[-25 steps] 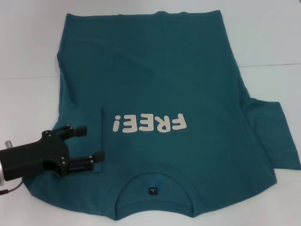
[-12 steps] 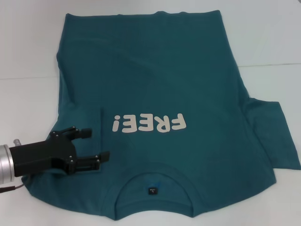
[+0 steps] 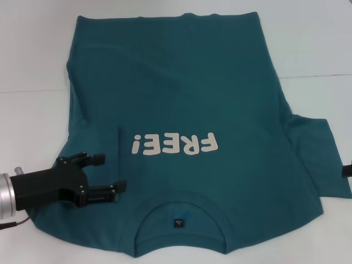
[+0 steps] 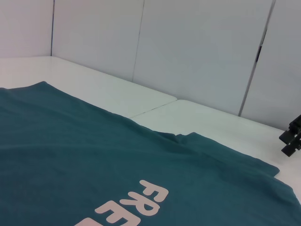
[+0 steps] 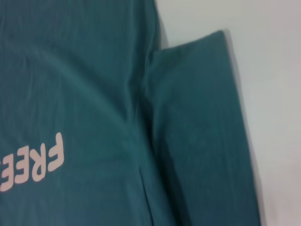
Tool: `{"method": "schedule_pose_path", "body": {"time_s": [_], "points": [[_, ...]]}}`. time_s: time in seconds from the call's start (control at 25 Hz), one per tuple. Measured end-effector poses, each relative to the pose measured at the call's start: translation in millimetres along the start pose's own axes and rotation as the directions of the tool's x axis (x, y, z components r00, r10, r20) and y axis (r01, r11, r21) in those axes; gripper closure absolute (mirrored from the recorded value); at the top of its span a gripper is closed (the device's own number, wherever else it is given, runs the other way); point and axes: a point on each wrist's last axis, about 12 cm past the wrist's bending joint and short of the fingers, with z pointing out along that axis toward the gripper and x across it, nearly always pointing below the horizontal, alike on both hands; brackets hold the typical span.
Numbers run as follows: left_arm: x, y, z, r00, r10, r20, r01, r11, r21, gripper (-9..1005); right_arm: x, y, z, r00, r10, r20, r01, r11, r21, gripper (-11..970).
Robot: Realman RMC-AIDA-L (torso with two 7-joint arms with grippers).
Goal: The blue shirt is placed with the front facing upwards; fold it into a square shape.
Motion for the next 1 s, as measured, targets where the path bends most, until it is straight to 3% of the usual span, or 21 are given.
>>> {"method": "schedule_pose_path", "body": {"time_s": [1.0], "points": [[-4, -0.5, 8, 1.0, 0.007, -0.014, -0.007, 1.0, 0.012, 59, 8, -8.1, 19, 1.0, 0.011, -0.015, -0.011, 1.0, 0.015, 178]]}}
